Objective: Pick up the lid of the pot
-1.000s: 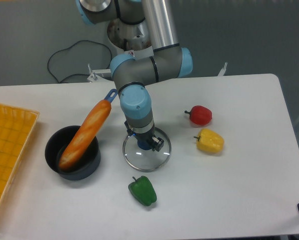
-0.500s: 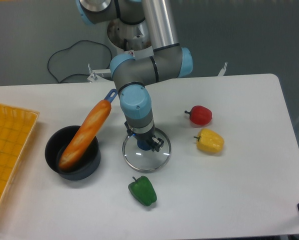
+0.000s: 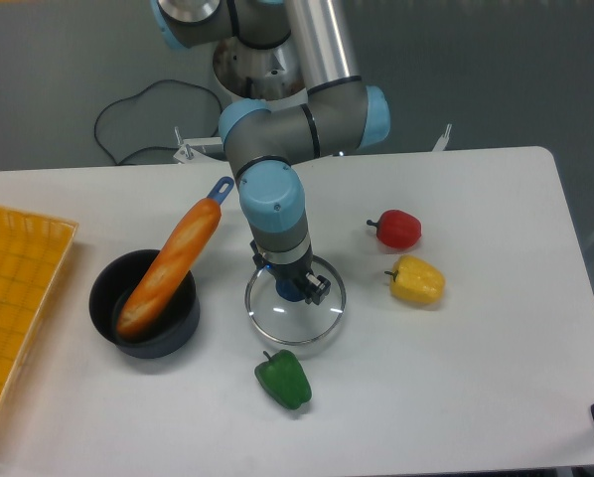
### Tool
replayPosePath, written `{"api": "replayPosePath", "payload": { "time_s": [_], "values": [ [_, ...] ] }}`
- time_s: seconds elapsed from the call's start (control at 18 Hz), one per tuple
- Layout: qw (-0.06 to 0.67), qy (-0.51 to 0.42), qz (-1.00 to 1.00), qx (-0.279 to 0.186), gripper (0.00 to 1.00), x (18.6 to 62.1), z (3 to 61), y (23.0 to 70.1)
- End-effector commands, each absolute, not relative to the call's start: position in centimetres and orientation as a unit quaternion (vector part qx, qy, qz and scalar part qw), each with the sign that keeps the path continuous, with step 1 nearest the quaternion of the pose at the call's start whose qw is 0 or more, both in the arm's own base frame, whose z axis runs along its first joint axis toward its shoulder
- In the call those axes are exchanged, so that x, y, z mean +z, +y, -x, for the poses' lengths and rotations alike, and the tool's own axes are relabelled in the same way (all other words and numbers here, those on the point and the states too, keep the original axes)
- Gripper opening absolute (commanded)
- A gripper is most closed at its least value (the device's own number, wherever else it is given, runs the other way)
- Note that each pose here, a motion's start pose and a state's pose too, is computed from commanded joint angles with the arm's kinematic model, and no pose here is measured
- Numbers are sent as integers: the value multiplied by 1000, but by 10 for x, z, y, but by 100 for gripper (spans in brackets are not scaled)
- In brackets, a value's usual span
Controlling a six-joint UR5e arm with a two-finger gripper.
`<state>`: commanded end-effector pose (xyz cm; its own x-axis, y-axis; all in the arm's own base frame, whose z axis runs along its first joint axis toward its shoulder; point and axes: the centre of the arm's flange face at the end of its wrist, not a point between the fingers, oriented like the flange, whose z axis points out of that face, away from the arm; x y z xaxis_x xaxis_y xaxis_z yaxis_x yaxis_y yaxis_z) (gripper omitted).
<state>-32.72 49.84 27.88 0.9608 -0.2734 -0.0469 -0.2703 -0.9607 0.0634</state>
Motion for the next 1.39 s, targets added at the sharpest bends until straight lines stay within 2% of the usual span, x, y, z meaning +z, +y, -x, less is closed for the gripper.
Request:
{"api": "replayPosePath", "payload": {
  "time_s": [0.33,1.39],
  "values": [
    [22,-140,-989,-34,47,303,331,506],
    [5,-137,-990,-34,47,314,331,505]
  ]
}}
